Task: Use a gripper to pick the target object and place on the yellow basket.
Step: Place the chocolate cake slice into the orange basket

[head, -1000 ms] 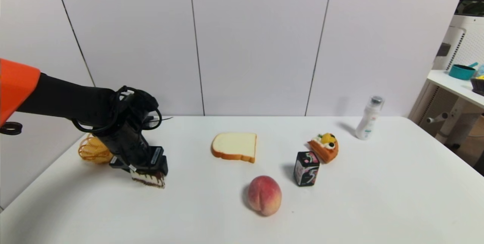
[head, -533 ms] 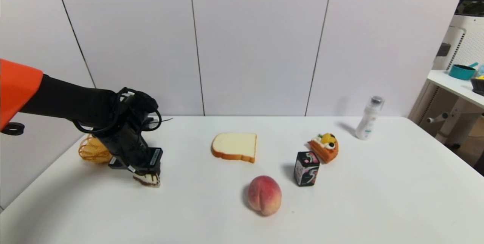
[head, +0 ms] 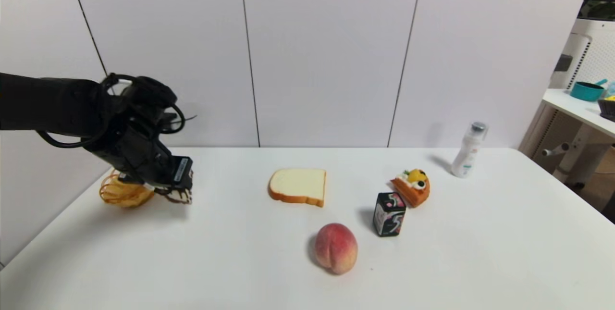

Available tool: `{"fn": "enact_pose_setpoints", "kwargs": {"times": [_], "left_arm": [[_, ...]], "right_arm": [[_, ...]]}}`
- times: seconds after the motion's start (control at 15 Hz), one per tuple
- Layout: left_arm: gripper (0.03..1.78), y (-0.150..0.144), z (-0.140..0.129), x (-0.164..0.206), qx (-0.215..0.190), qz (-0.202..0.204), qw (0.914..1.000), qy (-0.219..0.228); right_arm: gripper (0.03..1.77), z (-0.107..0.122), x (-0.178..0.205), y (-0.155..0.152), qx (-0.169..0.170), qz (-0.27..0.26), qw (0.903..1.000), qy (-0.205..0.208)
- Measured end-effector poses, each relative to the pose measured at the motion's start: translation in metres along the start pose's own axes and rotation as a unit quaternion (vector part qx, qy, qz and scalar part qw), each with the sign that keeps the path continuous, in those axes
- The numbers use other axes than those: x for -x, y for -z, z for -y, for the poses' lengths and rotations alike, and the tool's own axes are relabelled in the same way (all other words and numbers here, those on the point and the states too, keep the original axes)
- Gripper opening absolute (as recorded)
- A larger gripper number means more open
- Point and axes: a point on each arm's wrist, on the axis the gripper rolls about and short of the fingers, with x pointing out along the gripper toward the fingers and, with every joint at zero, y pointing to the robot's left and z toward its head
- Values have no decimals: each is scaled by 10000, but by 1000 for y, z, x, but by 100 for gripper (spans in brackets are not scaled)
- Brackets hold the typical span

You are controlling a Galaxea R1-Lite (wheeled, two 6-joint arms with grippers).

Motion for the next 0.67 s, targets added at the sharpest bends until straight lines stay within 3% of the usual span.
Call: {"fn": "enact_pose_setpoints", "kwargs": {"times": [0.33,0.67], "left_arm": [[84,-12,-45,35,333,625,9960,-545],[84,-14,-89,38,-557,575,9927,-902]], "right_arm": [[170,0,0,0,-2,0,10000,-2],[170,0,0,0,-2,2,10000,0]]}}
